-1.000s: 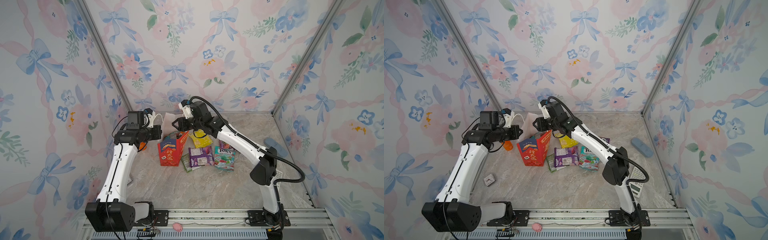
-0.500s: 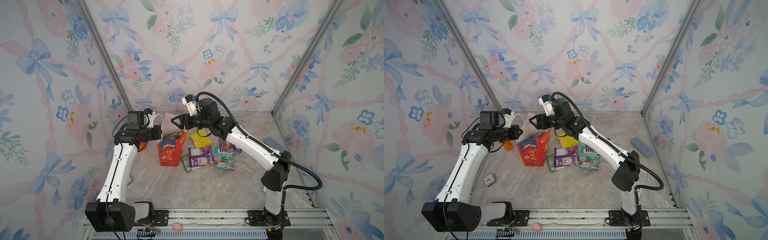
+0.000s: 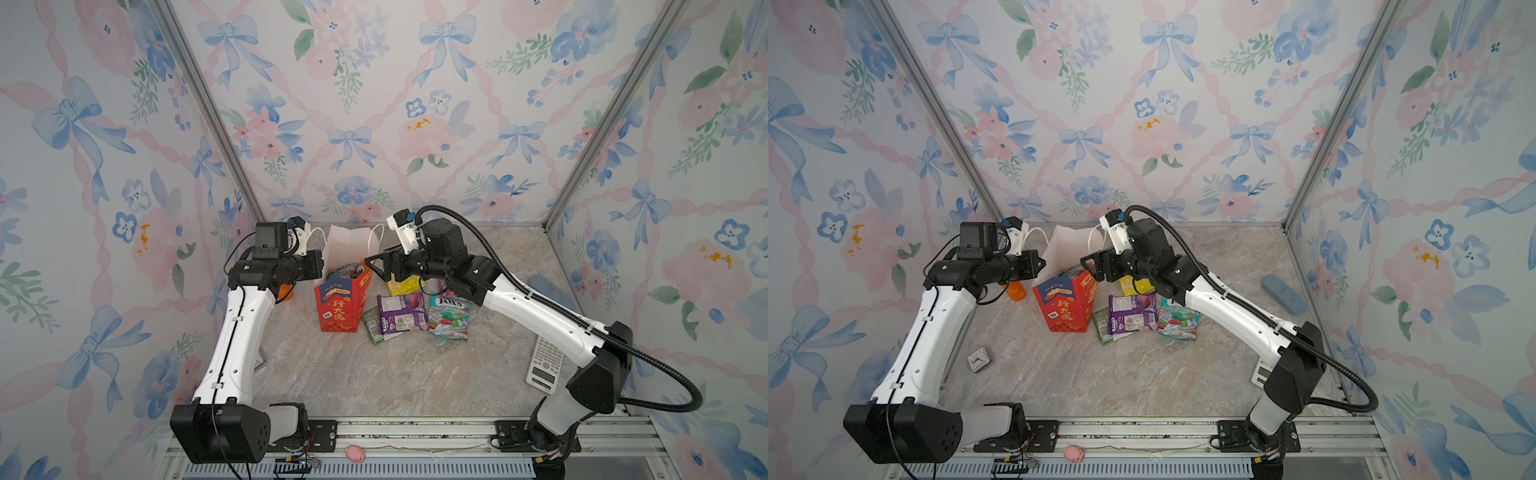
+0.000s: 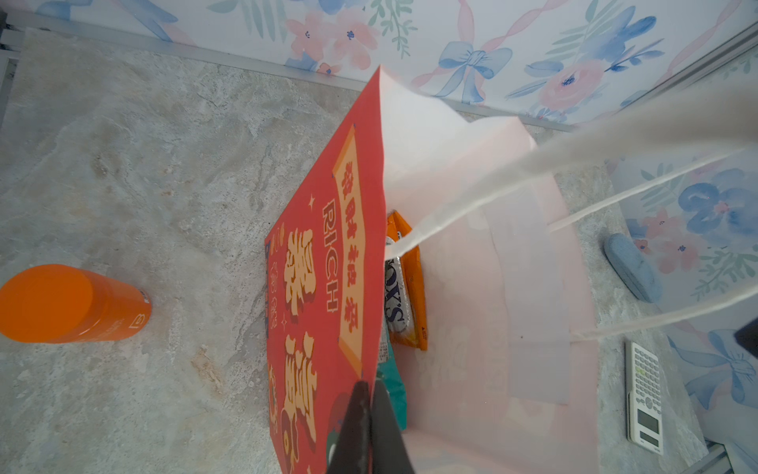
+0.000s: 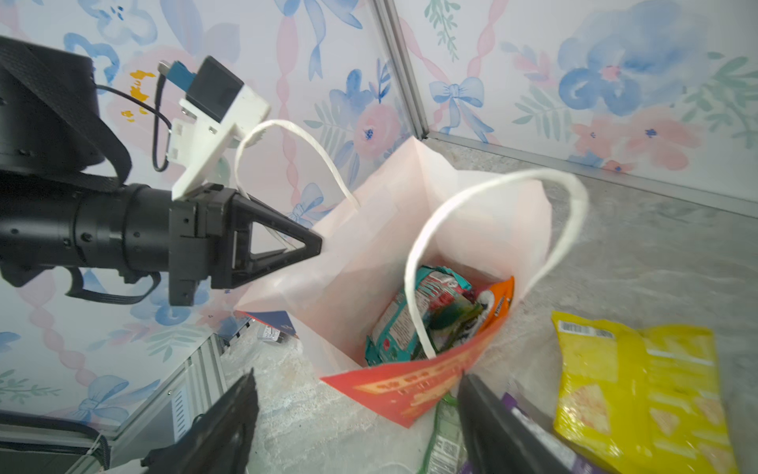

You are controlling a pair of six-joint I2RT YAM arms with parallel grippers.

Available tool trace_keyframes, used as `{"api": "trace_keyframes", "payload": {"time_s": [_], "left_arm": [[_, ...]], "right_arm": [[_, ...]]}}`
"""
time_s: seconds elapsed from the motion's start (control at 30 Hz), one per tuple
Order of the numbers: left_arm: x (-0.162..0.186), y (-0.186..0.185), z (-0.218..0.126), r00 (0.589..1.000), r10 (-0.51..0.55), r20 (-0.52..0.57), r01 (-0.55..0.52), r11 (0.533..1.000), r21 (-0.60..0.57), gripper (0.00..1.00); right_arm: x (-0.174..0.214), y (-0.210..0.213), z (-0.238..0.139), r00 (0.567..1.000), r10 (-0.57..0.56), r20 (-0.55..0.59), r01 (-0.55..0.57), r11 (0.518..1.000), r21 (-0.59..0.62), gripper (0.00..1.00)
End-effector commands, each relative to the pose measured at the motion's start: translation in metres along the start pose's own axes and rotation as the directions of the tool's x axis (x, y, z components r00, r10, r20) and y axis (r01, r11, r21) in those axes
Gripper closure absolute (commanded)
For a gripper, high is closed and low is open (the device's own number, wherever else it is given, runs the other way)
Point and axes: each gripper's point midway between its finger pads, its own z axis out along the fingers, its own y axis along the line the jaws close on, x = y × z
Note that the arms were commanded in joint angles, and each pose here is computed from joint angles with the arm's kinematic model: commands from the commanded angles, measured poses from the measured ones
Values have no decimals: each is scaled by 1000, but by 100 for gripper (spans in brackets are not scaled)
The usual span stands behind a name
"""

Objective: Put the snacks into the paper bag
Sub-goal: 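Open the right gripper to release the teal packet and raise it, then move the right gripper back to the teal Fox's Mint Blossom packet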

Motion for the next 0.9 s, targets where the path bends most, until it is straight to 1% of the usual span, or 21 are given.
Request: {"api": "trace_keyframes", "payload": {"time_s": [0.0, 0.1, 0.2, 0.23, 0.3, 0.4, 0.47, 0.5, 0.6, 0.7, 0.8, 0.87], "left_arm": [[-2, -4, -7, 1000, 13, 23, -13, 1000, 10, 100], [-2, -4, -7, 1000, 13, 24, -14, 1000, 10, 100], [-2, -4, -8, 1000, 12, 27, -12, 1000, 5, 100], [-2, -3, -8, 1000, 11, 27, -11, 1000, 2, 100], [-2, -3, -8, 1000, 10, 27, -10, 1000, 1, 100], [-2, -3, -8, 1000, 8, 28, -8, 1000, 3, 100], [-2, -3, -8, 1000, 7, 28, -7, 1000, 2, 100], [-2, -3, -8, 1000, 6, 28, -6, 1000, 0, 100], [-2, -3, -7, 1000, 5, 26, -5, 1000, 1, 100], [-3, -3, -7, 1000, 6, 25, -6, 1000, 2, 100], [-3, -2, -7, 1000, 5, 25, -5, 1000, 0, 100], [-2, -2, -6, 1000, 3, 22, -3, 1000, -1, 100]], "right_arm": [[-4, -24, -23, 996, -61, 67, 52, 990, 129, 18], [16, -52, -40, 996, -65, 54, 49, 965, 257, 11], [41, -82, -59, 999, -47, 26, 33, 925, 380, 0], [49, -95, -67, 999, -30, 19, 20, 905, 425, 3], [64, -118, -81, 1000, 19, 10, -22, 868, 496, 4], [89, -153, -101, 989, 143, 27, -133, 814, 566, 3], [107, -176, -114, 970, 236, 55, -222, 771, 597, 3], [113, -183, -117, 961, 269, 67, -254, 758, 601, 3], [137, -213, -134, 918, 378, 116, -364, 693, 622, 3], [155, -234, -143, 876, 456, 154, -444, 641, 625, 2], [175, -249, -147, 824, 536, 182, -517, 583, 627, 1], [188, -254, -144, 794, 581, 178, -551, 566, 613, 1]]}}
